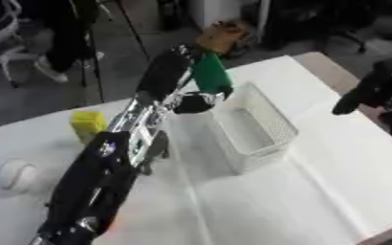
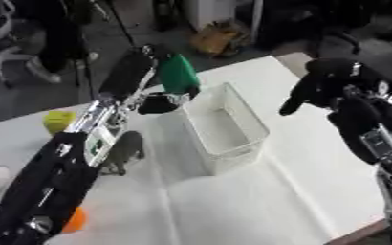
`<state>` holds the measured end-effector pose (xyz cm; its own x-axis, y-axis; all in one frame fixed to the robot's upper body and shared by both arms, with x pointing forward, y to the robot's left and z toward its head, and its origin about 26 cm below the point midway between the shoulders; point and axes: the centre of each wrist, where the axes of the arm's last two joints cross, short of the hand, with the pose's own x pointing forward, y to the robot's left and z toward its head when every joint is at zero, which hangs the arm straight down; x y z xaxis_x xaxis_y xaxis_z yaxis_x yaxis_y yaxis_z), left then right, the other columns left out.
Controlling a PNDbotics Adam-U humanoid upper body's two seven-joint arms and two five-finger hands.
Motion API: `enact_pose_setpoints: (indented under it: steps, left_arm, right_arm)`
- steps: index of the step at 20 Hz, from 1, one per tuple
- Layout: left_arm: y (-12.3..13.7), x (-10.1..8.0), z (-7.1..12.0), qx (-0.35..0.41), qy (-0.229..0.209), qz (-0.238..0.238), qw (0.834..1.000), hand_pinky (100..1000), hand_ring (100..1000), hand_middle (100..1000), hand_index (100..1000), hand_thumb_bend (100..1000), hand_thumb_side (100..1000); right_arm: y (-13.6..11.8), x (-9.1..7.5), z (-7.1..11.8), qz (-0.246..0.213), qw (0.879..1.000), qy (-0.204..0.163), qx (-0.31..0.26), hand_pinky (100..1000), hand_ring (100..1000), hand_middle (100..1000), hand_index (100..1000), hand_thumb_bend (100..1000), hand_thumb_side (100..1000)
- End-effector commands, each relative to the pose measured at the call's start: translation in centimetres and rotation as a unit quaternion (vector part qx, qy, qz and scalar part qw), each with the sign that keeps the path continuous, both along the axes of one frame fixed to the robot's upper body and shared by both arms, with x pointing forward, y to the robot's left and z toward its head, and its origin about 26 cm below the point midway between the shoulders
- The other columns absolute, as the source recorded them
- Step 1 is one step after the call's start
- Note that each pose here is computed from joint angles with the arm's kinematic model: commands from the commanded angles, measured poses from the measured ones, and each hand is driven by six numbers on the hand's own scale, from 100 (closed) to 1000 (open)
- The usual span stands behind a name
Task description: Pick up objects on the table and place them in the box.
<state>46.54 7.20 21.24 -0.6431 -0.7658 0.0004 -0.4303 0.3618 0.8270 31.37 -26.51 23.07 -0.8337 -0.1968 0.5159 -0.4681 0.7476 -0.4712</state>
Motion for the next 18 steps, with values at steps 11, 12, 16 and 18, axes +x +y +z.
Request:
enact_pose_setpoints:
  steps: [11,12,16,18]
  left_arm:
    - [-1.3,-0.3,-2.1,0.056,0.011,-0.015,0.998,608,581,569,669,593,632]
    - [-1.3,-0.4,-2.1,0.051,0.006,-0.015,0.999,606,580,570,670,600,634]
    - [-1.7,-1.0,-0.6,0.006,-0.033,-0.036,0.999,598,586,597,693,613,676]
    - [-2.0,-1.3,-0.1,-0.011,-0.052,-0.053,0.997,599,589,619,709,654,693]
  right_arm:
    - [0.8,-0.7,1.5,0.031,0.999,-0.029,-0.003,592,599,632,857,184,569]
    - [0.8,-0.7,1.5,0.031,0.999,-0.029,-0.003,592,599,632,857,184,569]
    - [1.0,-0.6,1.5,0.036,0.999,-0.031,-0.002,594,599,633,857,188,565]
    - [1.0,-0.6,1.6,0.039,0.999,-0.032,-0.002,595,600,633,857,191,563]
